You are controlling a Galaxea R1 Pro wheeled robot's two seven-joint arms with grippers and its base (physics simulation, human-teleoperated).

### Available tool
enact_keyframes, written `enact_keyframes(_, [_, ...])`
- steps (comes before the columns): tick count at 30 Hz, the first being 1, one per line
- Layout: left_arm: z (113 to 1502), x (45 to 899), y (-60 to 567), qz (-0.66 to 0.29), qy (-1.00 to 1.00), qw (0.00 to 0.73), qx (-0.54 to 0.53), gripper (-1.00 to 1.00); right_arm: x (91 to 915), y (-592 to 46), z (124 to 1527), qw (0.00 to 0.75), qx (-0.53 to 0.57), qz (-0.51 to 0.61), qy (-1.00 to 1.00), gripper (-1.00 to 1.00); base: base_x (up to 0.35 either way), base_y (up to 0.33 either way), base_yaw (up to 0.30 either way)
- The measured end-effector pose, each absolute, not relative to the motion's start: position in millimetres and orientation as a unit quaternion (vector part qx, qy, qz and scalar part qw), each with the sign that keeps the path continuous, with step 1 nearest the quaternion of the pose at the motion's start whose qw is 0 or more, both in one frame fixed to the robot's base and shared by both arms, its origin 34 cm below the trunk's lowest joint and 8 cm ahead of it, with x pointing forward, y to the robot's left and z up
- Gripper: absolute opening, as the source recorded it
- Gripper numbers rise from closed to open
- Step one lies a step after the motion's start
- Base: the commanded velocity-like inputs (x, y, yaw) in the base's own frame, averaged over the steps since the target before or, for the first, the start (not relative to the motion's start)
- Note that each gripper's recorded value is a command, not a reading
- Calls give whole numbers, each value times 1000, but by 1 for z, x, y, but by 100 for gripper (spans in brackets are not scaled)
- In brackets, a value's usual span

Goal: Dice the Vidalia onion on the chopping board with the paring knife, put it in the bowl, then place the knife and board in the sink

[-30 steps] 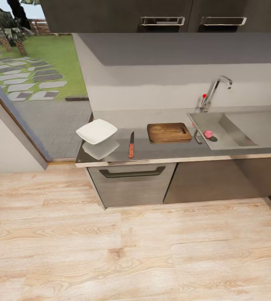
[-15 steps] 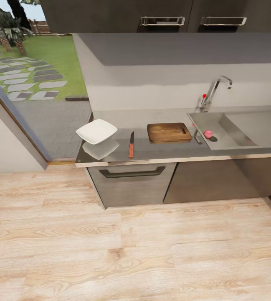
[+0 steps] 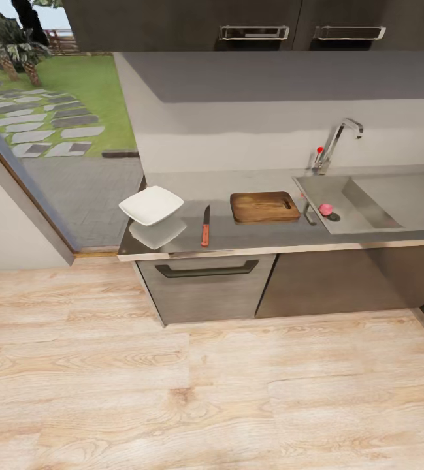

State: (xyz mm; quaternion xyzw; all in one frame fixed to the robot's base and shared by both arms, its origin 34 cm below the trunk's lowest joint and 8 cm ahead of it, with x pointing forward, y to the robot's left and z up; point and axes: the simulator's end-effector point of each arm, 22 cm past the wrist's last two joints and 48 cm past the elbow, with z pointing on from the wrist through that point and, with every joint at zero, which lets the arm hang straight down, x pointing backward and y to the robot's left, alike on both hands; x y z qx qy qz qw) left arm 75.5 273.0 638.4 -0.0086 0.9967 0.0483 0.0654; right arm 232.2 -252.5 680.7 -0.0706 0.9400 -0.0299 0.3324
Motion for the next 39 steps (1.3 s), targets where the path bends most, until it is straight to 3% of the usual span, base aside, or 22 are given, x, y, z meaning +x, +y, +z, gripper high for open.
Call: enact_keyframes(39, [637, 92, 273, 49, 995, 87, -11, 100, 247, -249, 688, 357, -69, -29, 931, 100, 0, -312, -19])
